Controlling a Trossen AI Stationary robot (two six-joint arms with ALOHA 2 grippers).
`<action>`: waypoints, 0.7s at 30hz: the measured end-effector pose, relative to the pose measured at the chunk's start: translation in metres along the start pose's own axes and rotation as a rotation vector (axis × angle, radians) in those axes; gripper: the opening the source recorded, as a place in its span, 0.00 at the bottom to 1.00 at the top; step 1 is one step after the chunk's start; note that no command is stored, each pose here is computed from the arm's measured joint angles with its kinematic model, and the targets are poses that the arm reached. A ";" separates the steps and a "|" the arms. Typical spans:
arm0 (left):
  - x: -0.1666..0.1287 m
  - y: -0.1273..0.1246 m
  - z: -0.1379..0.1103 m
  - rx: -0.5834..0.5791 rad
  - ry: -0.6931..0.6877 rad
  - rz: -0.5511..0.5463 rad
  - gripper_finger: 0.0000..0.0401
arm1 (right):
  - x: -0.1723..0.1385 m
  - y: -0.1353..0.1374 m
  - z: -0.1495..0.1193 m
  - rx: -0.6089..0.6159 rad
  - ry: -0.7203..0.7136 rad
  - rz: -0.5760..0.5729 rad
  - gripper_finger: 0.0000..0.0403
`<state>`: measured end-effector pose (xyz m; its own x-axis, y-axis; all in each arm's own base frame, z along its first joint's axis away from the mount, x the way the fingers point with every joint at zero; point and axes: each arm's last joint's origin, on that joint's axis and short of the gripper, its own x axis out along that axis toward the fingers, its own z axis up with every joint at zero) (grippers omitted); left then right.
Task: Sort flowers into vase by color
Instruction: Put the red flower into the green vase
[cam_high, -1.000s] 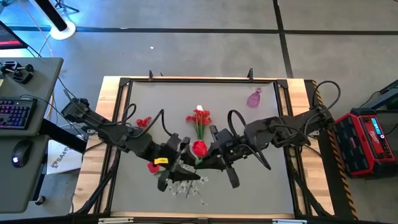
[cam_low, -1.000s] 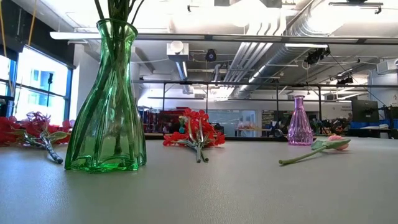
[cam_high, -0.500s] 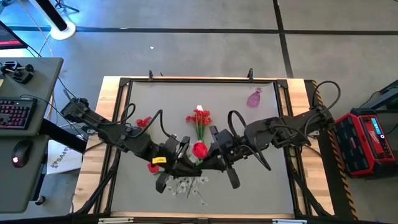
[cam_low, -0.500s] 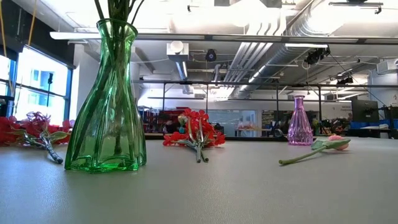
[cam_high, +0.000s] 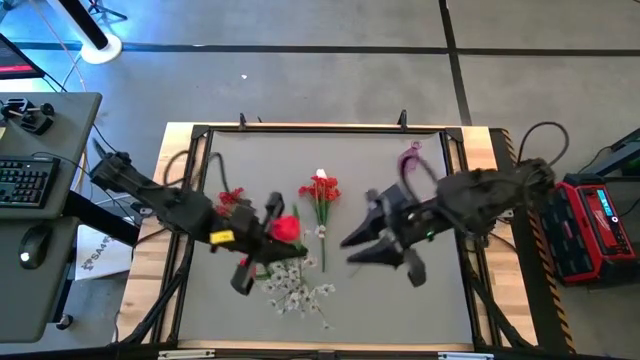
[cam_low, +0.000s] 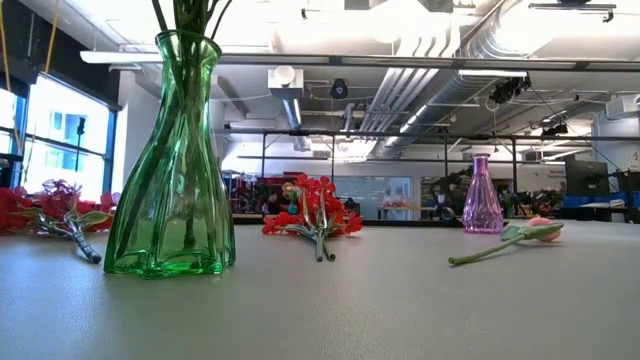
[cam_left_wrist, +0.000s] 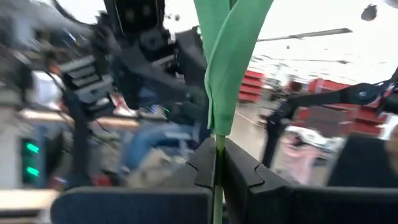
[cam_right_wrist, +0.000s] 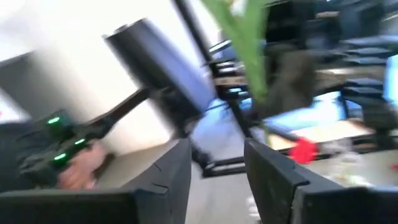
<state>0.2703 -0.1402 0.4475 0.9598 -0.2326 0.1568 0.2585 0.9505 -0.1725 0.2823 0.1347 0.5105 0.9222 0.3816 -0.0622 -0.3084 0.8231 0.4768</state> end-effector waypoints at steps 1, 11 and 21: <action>-0.004 0.000 0.004 0.028 -0.013 0.018 0.00 | -0.008 0.003 0.002 -0.003 -0.021 -0.040 0.34; -0.036 -0.006 0.025 0.229 -0.027 0.240 0.00 | -0.071 0.042 -0.014 -0.185 -0.172 -0.552 0.35; -0.040 -0.003 0.022 0.249 0.027 0.278 0.00 | -0.095 0.047 -0.063 -0.223 -0.162 -0.813 0.35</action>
<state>0.2282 -0.1294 0.4634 0.9930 0.0393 0.1115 -0.0437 0.9983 0.0374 0.1658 0.1641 0.4832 0.8935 -0.4133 -0.1756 0.4396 0.8850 0.1537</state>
